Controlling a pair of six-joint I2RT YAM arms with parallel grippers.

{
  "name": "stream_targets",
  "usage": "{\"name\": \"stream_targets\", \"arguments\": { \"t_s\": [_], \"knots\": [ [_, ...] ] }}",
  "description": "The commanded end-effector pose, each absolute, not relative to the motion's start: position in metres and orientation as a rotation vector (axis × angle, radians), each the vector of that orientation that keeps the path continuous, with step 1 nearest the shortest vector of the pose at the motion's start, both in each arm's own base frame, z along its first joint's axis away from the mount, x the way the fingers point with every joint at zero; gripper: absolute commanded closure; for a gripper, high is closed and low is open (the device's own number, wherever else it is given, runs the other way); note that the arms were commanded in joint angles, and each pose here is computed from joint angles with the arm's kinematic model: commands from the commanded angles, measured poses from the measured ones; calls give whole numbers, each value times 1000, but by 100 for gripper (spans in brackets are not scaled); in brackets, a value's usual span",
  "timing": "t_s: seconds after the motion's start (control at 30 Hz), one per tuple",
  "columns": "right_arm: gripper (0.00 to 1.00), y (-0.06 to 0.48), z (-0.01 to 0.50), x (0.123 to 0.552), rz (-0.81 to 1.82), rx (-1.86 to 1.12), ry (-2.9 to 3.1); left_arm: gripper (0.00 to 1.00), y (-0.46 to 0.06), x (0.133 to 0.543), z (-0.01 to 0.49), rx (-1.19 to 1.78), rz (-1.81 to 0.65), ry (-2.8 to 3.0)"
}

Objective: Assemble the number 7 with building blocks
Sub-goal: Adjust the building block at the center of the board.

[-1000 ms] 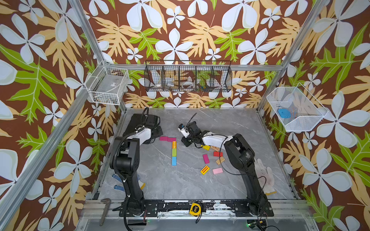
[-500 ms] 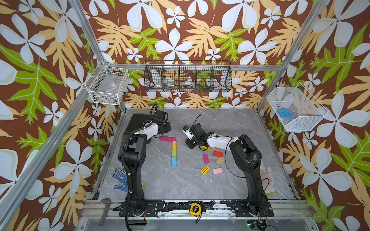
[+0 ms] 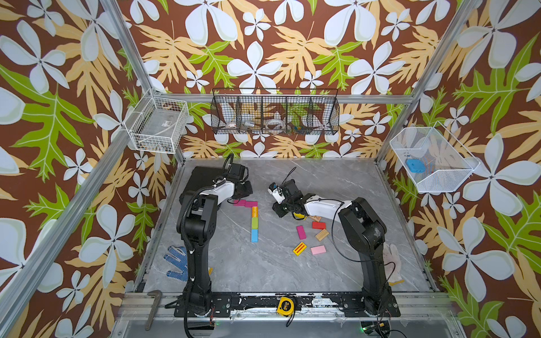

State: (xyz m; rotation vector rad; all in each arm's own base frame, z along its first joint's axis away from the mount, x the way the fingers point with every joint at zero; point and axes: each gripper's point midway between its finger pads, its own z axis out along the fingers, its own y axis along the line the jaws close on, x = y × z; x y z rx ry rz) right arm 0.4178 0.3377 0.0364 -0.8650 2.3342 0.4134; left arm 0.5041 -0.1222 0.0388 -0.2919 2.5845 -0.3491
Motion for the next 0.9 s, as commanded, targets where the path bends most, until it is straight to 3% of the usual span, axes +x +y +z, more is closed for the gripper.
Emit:
{"name": "stream_targets", "arguments": {
  "t_s": [0.0, 0.87],
  "knots": [
    [72, 340, 40, 421, 426, -853, 2321, 89, -117, 498, 33, -313, -312, 2610],
    [72, 341, 37, 420, 439, -845, 2322, 89, -110, 489, 29, -315, -261, 2631]
  ]
}}
